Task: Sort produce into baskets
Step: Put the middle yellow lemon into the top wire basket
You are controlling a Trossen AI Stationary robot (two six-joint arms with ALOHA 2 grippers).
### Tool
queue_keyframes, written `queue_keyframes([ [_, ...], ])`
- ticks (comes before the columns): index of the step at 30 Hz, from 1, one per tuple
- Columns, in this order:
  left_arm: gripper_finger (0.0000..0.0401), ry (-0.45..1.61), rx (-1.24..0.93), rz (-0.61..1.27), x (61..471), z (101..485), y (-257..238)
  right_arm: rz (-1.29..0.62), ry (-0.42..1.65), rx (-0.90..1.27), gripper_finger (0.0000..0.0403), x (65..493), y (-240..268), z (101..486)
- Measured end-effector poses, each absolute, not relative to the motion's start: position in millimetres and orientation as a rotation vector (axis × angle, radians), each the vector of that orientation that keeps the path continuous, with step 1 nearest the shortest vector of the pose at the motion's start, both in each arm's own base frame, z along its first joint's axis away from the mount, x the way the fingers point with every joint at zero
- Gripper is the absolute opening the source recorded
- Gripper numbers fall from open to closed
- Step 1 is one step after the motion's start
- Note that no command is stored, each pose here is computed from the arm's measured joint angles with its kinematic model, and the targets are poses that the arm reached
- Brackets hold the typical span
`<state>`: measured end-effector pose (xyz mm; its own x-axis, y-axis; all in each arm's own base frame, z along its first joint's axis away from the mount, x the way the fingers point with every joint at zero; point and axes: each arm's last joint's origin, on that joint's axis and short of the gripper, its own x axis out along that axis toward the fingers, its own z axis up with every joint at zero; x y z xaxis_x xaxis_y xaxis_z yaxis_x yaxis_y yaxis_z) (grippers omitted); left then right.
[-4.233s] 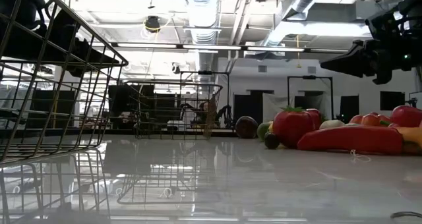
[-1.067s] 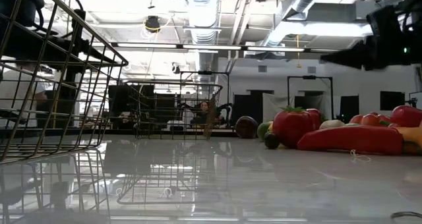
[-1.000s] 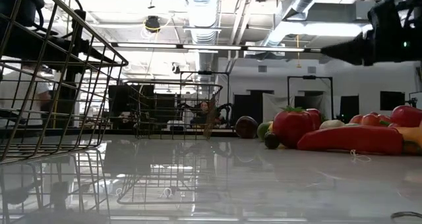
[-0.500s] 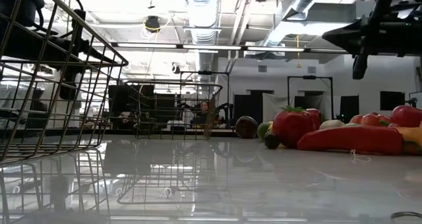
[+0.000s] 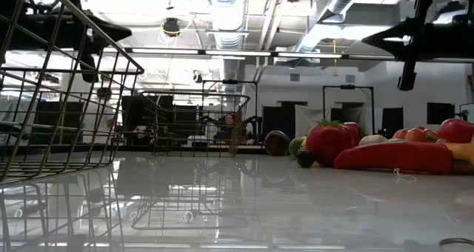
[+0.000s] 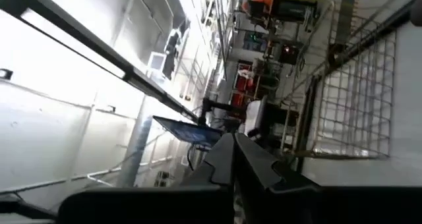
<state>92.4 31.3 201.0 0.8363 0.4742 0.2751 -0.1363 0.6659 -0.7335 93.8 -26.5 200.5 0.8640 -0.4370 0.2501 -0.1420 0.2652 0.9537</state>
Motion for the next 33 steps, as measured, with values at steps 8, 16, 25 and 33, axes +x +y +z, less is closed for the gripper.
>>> queue_keyframes([
  [8,0.0000,-0.319,-0.749,0.429,104.6,218.3,34.5,-0.356,-0.385,1.108,0.0040,97.2,-28.9,237.6],
  [16,0.0042,-0.179,-0.738,0.540,141.4,246.1,46.3,-0.496,0.058,0.886,0.0040,113.5,-32.5,271.5],
  [25,0.0140,-0.072,-0.654,0.547,188.1,286.5,58.1,-0.481,0.542,0.561,0.0098,127.4,-35.4,299.5],
  [33,0.0198,0.047,-0.622,0.581,205.0,318.4,62.6,-0.415,0.758,0.458,0.0281,162.7,-43.1,280.0],
])
